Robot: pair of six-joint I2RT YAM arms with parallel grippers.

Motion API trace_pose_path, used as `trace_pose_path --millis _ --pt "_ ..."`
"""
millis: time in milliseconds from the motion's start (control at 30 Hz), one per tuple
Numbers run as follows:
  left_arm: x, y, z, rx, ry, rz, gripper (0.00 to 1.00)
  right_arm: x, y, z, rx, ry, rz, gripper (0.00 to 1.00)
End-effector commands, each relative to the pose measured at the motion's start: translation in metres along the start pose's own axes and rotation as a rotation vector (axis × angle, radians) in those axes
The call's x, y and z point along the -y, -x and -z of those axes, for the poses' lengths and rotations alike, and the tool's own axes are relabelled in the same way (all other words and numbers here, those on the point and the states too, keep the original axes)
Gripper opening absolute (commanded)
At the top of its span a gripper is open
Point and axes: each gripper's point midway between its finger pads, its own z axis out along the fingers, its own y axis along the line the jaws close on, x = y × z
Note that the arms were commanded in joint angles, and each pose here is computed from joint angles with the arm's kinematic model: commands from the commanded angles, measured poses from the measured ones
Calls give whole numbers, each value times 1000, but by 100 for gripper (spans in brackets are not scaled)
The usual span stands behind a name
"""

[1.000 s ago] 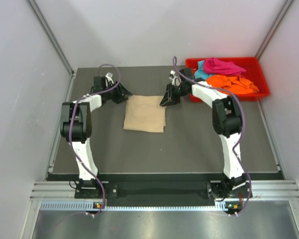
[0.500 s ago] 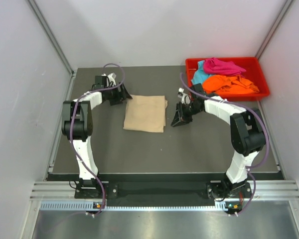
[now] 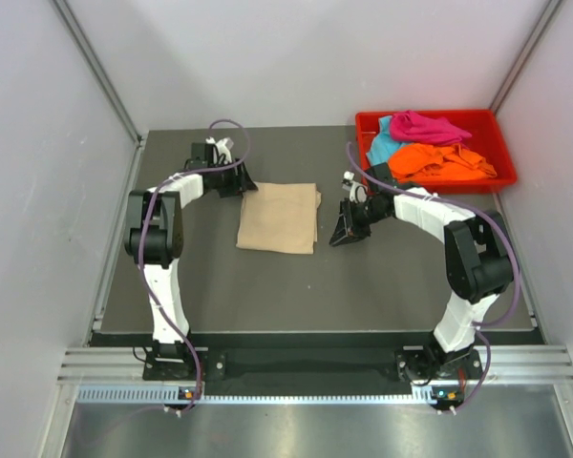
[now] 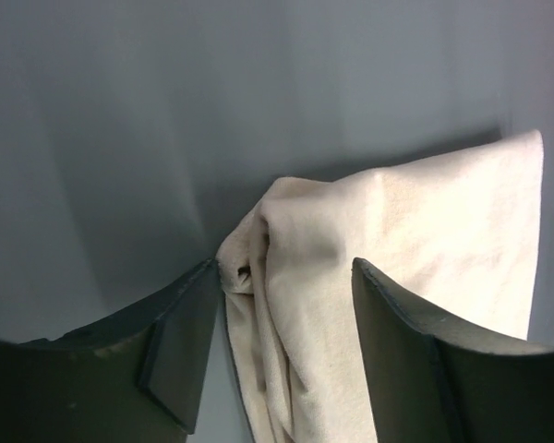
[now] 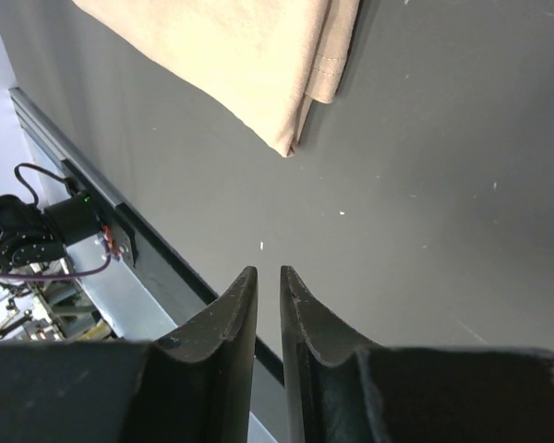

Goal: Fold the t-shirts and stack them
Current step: Neatly place the folded tshirt to the corner

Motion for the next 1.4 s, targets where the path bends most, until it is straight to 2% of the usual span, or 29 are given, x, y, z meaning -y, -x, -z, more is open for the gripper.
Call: trace_pose_path --millis 0,200,233,333,367,467,600,700,767,800,900,1067,1133,1267,1367 --pt "-8 -22 -5 -66 14 6 64 -21 22 13 74 38 77 17" --pt "-5 -30 -6 -81 2 32 54 -21 24 11 77 42 70 16" --pt "-4 -31 -7 -82 -9 38 46 -20 24 11 75 43 66 16" --pt "-4 -30 -8 -68 -11 57 29 -20 25 10 75 40 58 16" --pt "-3 -29 -8 -63 -13 69 14 -20 24 10 74 41 55 16" --pt "-4 -19 -8 -20 -17 71 0 -19 22 10 70 40 51 16" --pt "-16 14 12 64 41 21 0 -16 15 9 50 31 37 15" --pt "-35 35 30 81 141 -65 0 -14 10 10 38 25 26 15" --pt "-55 34 42 24 206 -126 0 -15 5 11 32 25 10 15" --pt "-61 50 45 38 243 -160 0 -14 -2 10 19 28 -7 15" --pt "-86 68 53 56 308 -184 0 -17 -19 9 2 30 -33 15" --pt "-121 109 66 150 445 -379 0 -22 -36 1 -47 25 -65 14" --pt "-132 127 68 187 500 -433 0 -23 -35 -4 -64 24 -82 14" --pt "-175 152 71 151 621 -503 0 -30 -26 -10 -83 23 -81 14" --pt "-186 167 73 161 659 -573 0 -32 -24 -13 -104 13 -92 13"
